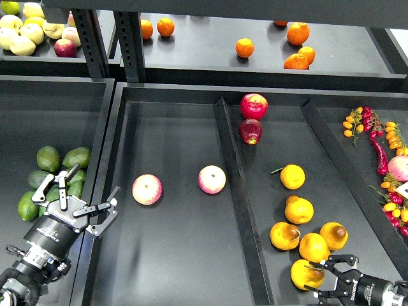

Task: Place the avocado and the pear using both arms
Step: 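Place the pear among the oranges and open the right gripper, then move the right gripper back toward the pale apple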

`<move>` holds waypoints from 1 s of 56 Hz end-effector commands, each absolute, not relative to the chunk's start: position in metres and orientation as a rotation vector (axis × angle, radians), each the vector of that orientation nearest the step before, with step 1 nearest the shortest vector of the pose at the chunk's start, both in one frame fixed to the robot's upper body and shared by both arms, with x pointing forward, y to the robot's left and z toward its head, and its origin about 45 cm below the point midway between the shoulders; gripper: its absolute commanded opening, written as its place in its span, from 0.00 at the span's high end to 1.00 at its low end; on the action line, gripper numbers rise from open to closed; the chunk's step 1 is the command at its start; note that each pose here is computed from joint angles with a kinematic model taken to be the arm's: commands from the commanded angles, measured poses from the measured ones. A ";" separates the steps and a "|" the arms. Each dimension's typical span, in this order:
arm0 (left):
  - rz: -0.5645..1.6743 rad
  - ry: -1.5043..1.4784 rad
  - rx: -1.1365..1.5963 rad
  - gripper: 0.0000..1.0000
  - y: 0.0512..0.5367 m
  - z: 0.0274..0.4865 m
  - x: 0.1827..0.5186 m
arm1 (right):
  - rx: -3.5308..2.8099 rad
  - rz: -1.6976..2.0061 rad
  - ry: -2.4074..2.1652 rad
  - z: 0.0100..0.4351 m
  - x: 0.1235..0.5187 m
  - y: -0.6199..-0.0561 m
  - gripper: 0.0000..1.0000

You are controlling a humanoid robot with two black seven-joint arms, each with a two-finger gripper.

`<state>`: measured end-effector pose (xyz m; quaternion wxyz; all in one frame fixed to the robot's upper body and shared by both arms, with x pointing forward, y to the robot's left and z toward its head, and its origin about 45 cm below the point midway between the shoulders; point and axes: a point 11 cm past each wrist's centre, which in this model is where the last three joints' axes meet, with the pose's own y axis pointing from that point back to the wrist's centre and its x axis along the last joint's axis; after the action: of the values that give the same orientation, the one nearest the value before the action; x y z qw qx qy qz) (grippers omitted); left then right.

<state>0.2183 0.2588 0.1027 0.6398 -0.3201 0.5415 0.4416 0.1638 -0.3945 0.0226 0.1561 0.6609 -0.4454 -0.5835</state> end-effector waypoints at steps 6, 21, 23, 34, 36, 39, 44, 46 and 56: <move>1.007 1.235 -0.730 0.00 0.259 0.103 0.218 | 1.975 -1.609 -1.249 0.048 0.181 -0.396 0.23; 1.007 1.235 -0.730 0.00 0.259 0.103 0.218 | 2.143 -1.513 -1.351 0.105 0.247 -0.381 0.20; 1.007 1.235 -0.730 0.00 0.259 0.103 0.218 | 2.158 -1.503 -1.383 0.113 0.259 -0.380 0.20; 1.009 1.236 -0.728 0.00 0.259 0.102 0.218 | 2.299 -1.563 -1.417 0.134 0.311 -0.338 0.16; 1.010 1.235 -0.729 0.00 0.259 0.102 0.218 | 2.319 -1.577 -1.417 0.136 0.316 -0.331 0.16; 1.008 1.235 -0.729 0.00 0.259 0.103 0.218 | 2.336 -1.633 -1.435 0.134 0.324 -0.318 0.15; 1.009 1.236 -0.728 0.00 0.259 0.102 0.218 | 2.341 -1.741 -1.444 0.128 0.331 -0.293 0.13; 1.009 1.236 -0.728 0.00 0.259 0.102 0.218 | 2.325 -1.789 -1.450 0.122 0.333 -0.283 0.06; 1.008 1.236 -0.727 0.00 0.259 0.102 0.218 | 2.300 -1.887 -1.407 0.100 0.335 -0.242 0.01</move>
<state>0.2181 0.2590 0.1023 0.6398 -0.3192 0.5416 0.4421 0.3346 -0.2682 0.1120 -0.0625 0.7055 -0.4388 -0.5530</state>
